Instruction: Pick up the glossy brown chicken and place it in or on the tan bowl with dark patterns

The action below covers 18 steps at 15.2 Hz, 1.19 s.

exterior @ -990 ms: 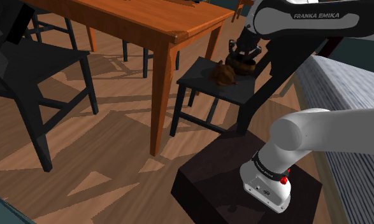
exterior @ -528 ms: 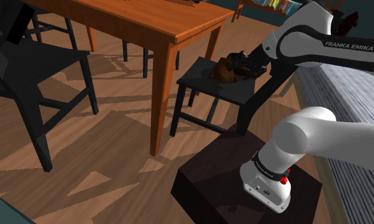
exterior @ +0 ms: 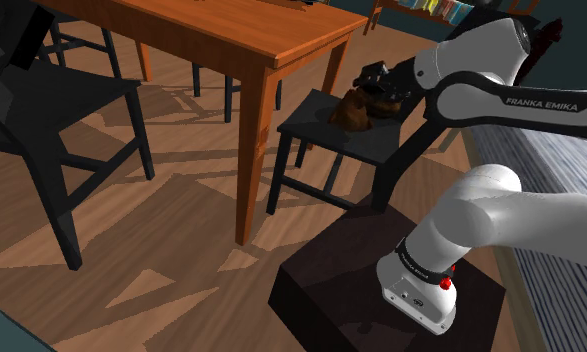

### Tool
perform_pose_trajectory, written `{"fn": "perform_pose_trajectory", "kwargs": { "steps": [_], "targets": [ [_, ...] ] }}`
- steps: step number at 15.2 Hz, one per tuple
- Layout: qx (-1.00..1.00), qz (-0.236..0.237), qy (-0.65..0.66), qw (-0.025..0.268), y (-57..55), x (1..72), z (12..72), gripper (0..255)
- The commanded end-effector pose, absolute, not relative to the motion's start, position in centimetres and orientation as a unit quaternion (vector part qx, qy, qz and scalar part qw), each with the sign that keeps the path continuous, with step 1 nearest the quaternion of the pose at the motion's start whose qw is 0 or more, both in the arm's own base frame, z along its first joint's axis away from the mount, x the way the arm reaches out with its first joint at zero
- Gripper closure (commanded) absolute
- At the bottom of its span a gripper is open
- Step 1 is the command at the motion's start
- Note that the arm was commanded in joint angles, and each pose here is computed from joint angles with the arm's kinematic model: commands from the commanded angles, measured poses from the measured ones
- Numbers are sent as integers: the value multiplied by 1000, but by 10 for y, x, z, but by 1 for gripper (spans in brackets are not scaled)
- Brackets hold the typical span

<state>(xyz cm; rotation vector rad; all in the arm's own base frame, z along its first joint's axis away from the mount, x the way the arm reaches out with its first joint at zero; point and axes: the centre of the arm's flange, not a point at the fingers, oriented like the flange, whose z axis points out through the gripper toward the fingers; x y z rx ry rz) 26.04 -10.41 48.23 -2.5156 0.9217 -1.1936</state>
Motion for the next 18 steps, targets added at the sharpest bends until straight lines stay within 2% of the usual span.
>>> {"fn": "perform_pose_trajectory", "kwargs": {
  "steps": [1, 2, 9, 18],
  "targets": [
    [-853, -405, 313, 104, -104, 260, 482, 0],
    [-853, -405, 313, 104, -104, 260, 482, 0],
    [-967, -181, 141, -110, -136, 392, 500, 0],
    [-967, -181, 141, -110, -146, 405, 463, 0]
  ]
}}
